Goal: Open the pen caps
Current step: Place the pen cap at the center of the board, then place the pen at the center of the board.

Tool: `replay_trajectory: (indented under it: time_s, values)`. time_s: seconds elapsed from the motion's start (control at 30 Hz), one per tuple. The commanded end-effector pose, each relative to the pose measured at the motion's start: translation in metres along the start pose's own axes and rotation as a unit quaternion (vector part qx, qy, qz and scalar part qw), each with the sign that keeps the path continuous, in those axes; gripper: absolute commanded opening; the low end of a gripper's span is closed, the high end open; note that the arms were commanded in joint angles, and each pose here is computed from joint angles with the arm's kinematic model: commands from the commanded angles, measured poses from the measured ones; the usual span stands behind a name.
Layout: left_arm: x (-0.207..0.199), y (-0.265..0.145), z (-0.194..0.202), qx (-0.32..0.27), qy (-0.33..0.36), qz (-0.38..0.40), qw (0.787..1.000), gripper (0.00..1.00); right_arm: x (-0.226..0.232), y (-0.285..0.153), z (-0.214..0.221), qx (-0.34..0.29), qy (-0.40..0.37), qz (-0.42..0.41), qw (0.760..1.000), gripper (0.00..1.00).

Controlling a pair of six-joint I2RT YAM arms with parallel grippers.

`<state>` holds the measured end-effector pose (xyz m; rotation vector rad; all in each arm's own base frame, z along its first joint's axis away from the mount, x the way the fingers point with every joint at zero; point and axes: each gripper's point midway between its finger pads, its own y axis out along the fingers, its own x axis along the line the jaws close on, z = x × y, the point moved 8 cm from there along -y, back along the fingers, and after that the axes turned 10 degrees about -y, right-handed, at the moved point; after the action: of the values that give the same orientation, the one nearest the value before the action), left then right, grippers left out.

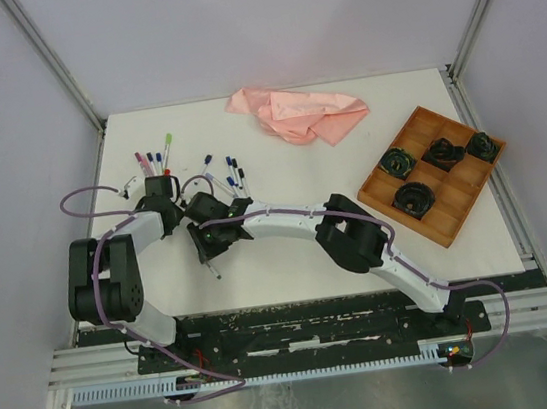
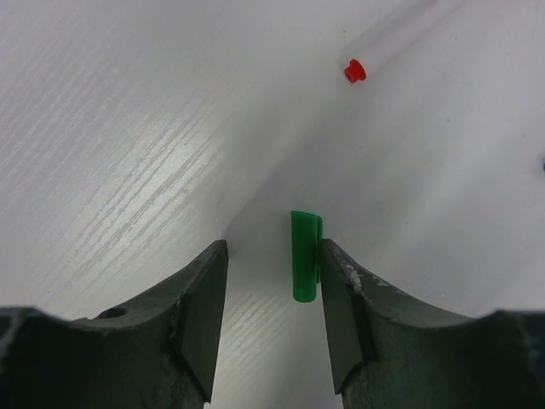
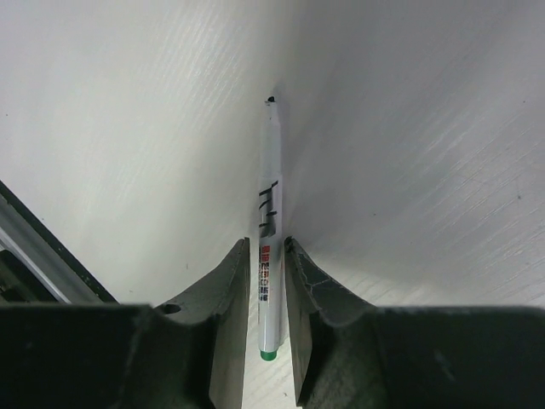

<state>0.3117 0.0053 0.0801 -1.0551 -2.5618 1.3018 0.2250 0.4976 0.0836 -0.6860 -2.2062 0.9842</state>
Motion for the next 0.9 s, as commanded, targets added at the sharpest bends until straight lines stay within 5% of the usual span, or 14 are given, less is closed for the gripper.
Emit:
replay_trajectory:
  time_s: [0.0, 0.87]
  values:
    - [0.008, 0.001, 0.006, 0.019, 0.002, -0.011, 1.0, 0.54, -0.014, 0.007, 0.018, 0.033, -0.014, 0.045, 0.998, 0.3]
    - [-0.011, -0.031, -0.021, 0.004, -0.023, 0.056, 0.998, 0.65, 0.006, -0.062, -0.033, -0.024, -0.061, -0.06, 0.996, 0.35]
